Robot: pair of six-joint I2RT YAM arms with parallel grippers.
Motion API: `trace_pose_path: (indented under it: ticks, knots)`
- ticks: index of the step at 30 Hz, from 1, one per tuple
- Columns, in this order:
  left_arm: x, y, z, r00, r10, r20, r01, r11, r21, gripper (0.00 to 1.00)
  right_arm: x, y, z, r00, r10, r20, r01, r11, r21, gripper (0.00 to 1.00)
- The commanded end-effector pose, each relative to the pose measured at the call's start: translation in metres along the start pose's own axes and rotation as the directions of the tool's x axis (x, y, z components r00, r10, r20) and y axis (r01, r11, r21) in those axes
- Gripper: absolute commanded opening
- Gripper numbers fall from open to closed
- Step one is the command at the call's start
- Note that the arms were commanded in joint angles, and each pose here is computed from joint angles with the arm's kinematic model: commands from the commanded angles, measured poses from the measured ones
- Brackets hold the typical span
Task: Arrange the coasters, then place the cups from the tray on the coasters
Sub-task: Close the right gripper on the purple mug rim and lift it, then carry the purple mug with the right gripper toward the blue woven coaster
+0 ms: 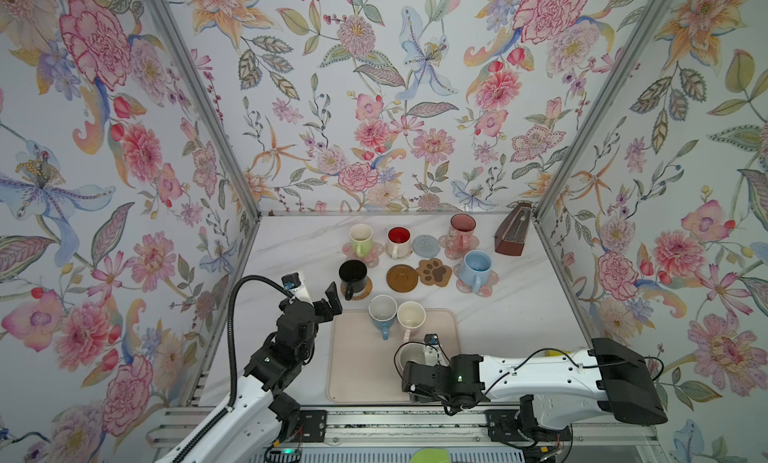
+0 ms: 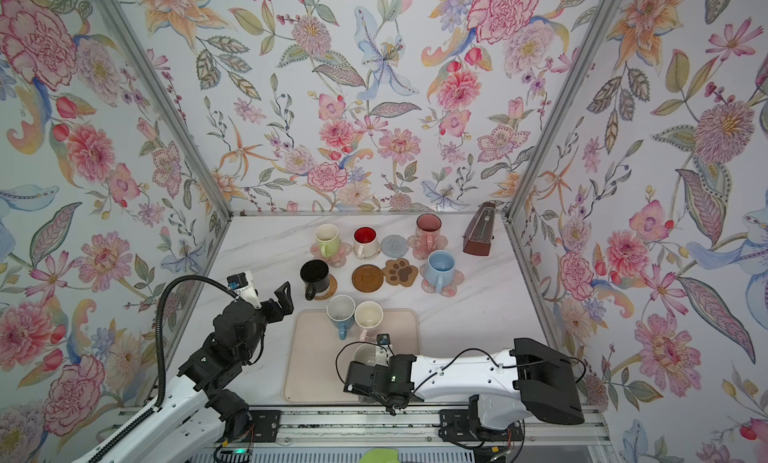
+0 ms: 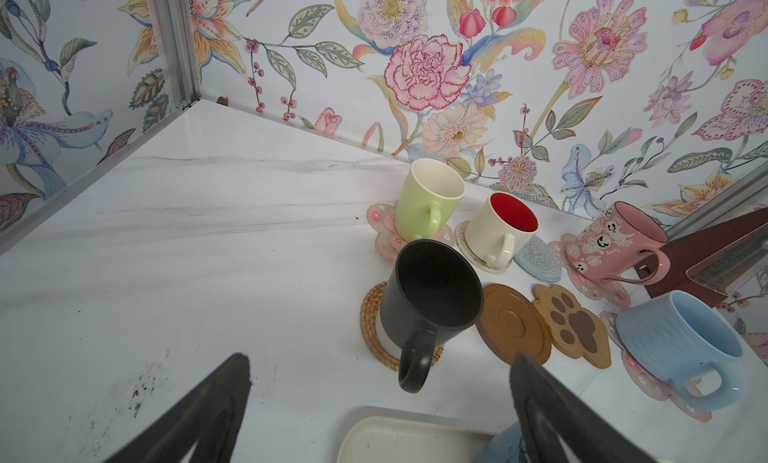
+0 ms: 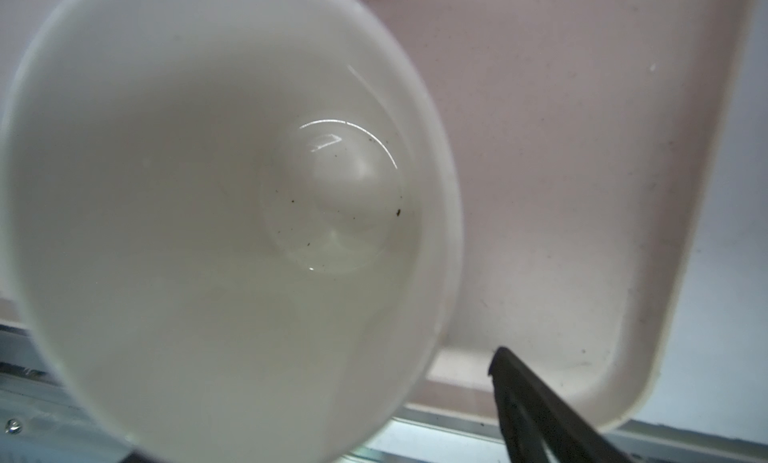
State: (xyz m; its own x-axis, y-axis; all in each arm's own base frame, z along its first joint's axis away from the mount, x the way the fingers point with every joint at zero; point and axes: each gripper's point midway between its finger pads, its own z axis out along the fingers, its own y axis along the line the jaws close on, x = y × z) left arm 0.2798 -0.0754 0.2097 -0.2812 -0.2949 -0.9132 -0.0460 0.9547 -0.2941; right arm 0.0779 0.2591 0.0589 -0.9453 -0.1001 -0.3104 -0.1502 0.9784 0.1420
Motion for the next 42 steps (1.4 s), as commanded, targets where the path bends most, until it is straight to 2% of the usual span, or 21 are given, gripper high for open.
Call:
trace_pose_path:
  ticks: [1,9,24,30,42]
  knots:
    - [0.003,0.006,0.001,1.0,-0.007,-0.002,0.007,1.0,-0.016,0.99,-0.003,0.004,-0.002,0.999,-0.038,0.018,0.038,0.999,0.018,0.82]
    - [0.0,0.005,0.0,1.0,-0.005,0.0,0.005,1.0,-0.016,0.99,-0.001,0.018,0.003,0.995,-0.098,0.009,0.098,0.995,0.035,0.58]
    - [0.001,0.006,0.0,1.0,-0.008,-0.004,0.008,1.0,-0.018,0.99,-0.001,0.014,0.007,0.994,-0.11,0.013,0.11,0.993,0.047,0.19]
    - [0.003,0.008,-0.001,1.0,-0.01,-0.006,0.01,1.0,-0.024,0.99,0.003,0.006,0.004,0.996,-0.095,0.004,0.094,0.995,0.037,0.0]
    - [0.003,0.022,-0.003,1.0,0.011,0.0,-0.01,0.997,-0.08,0.99,-0.002,-0.04,-0.024,0.998,-0.01,0.055,0.007,0.998,0.058,0.0]
